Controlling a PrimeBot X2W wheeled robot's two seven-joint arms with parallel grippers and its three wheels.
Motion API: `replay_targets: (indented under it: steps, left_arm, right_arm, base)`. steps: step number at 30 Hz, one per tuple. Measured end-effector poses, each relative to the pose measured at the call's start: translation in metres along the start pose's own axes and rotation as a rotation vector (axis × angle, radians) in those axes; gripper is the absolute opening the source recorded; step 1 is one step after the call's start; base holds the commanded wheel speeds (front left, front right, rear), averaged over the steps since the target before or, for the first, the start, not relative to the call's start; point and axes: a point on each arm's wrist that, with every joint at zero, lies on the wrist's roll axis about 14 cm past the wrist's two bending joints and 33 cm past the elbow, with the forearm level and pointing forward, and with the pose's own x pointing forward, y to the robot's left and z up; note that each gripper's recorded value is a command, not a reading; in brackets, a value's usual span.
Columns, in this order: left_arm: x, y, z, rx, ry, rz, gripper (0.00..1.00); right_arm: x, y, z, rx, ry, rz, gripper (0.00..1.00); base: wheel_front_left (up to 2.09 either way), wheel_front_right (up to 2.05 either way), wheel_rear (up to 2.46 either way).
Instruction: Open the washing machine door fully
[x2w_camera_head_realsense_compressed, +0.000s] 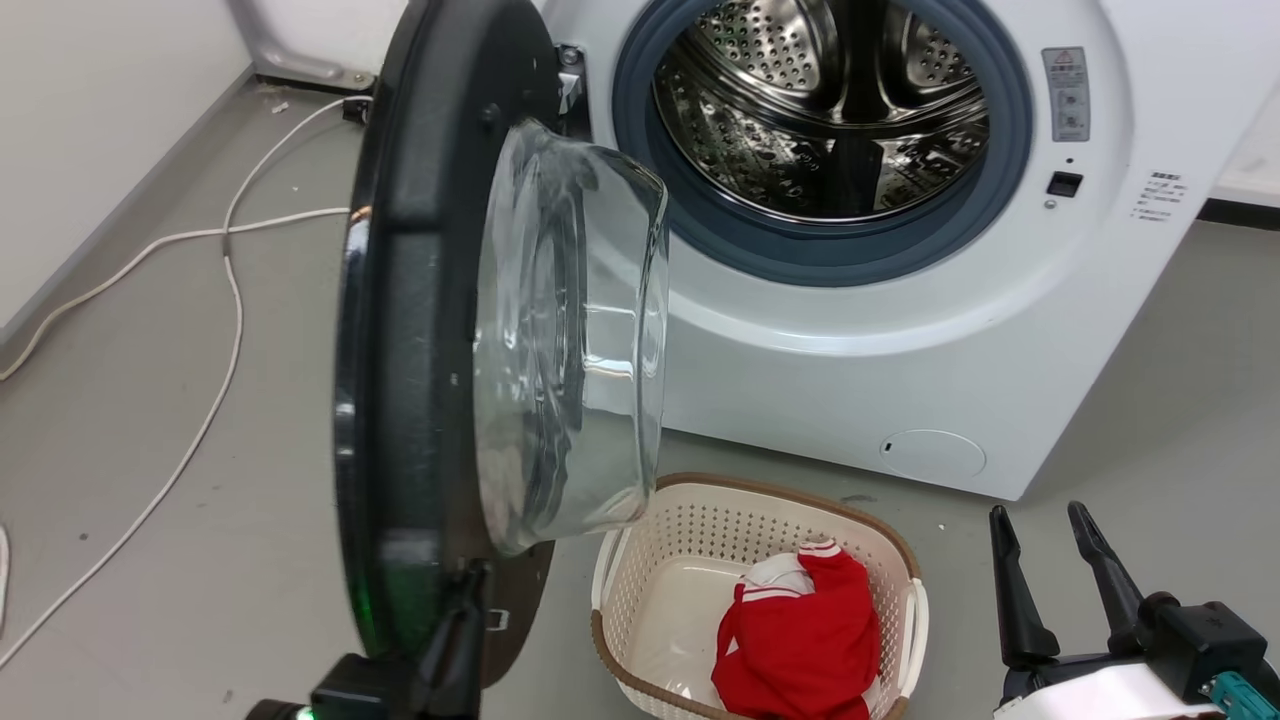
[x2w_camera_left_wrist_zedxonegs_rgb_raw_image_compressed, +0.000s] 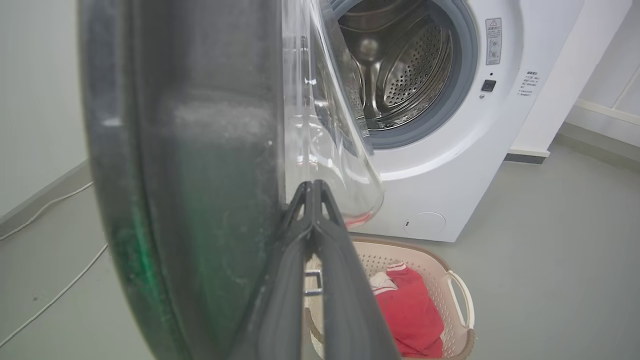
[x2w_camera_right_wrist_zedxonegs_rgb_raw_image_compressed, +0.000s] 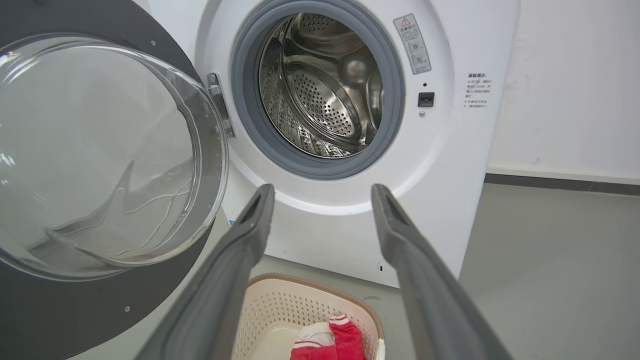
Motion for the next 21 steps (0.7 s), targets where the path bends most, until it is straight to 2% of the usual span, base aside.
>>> replay_targets:
  steps: [9, 21]
  left_arm:
    - [0.006, 0.06, 0.005, 0.054, -0.032, 0.167, 0.0]
    - [0.019, 0.141, 0.012, 0.085, -0.081, 0.371, 0.0]
  right_arm:
    - [0.004, 0.002, -0.006, 0.008, 0.017, 0.008, 1.0]
    - [0.005, -0.015, -0.01, 0.001, 0.032, -0.038, 1.0]
  base:
    - [0.0, 0.0, 0.0]
    - [0.0, 0.0, 0.0]
